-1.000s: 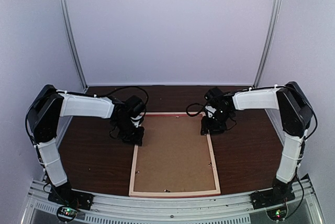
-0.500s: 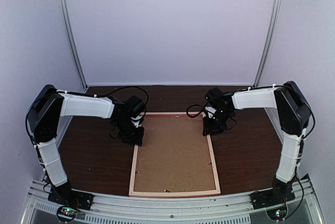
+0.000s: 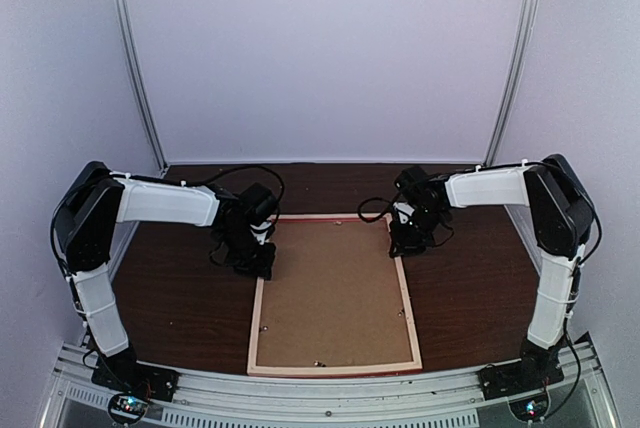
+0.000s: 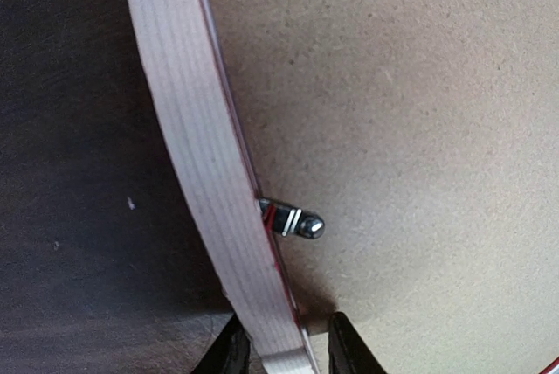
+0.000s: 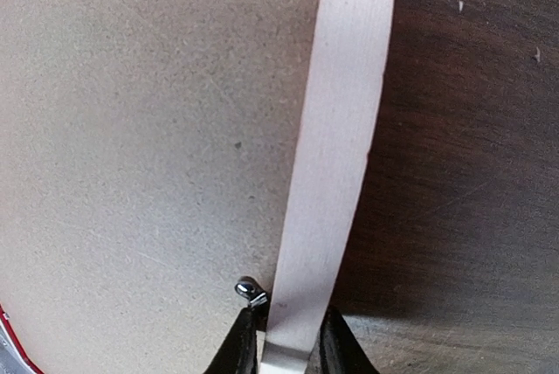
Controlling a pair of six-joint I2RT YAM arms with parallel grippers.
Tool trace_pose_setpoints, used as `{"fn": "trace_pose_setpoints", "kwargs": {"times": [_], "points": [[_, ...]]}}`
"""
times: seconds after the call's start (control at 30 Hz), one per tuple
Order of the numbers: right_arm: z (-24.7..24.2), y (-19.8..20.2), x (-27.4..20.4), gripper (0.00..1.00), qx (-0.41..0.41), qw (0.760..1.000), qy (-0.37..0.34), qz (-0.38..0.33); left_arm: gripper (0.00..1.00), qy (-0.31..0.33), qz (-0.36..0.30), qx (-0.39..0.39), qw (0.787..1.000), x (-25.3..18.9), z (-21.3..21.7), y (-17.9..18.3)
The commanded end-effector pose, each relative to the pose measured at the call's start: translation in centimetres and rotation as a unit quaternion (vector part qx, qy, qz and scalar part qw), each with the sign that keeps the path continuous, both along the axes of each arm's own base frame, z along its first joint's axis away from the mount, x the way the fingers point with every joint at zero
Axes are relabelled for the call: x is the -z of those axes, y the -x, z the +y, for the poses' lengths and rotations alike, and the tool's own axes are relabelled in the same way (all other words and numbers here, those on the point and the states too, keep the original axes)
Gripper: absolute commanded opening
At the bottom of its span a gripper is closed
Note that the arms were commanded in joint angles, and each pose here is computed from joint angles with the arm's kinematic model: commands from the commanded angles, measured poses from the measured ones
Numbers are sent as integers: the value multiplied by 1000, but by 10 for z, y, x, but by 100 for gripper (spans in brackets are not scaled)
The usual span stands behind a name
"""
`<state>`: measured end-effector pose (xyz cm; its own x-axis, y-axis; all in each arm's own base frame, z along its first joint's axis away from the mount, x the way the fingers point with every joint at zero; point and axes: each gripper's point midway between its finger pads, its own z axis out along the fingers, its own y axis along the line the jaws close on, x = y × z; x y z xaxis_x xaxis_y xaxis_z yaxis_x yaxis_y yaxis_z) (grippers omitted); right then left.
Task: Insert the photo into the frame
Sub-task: Press the fastener onto the backboard, then adjust the photo frame at the center of the board.
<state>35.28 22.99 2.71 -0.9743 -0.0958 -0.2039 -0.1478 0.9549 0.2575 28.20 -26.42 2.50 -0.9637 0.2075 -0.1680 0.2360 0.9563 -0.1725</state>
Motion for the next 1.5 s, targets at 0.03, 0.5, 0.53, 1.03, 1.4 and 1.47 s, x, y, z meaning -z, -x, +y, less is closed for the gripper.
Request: {"fn": "trace_pose_setpoints", "kwargs": {"times": [0.03, 0.5, 0.53, 1.03, 1.4, 1.47], "points": [[-8, -17, 12, 18, 16, 1000, -5, -19, 31, 18, -1, 10, 1000, -4, -10, -5], [-4, -18, -4, 45, 28, 997, -72, -19, 32, 18, -2, 8, 1000, -4, -10, -5], [-6, -17, -7, 46, 29, 997, -71, -21, 32, 18, -2, 8, 1000, -4, -10, -6], [-28, 46, -27, 54, 43, 997, -46, -33, 53, 39, -17, 1, 999, -16, -17, -12], [-9, 94, -12, 55, 23, 999, -37, -18, 77, 19, -64, 0, 998, -42, -8, -25], [-6, 99, -8, 54, 19, 999, -36, -15, 80, 4, -76, 0, 997, -46, -2, -28]]}}
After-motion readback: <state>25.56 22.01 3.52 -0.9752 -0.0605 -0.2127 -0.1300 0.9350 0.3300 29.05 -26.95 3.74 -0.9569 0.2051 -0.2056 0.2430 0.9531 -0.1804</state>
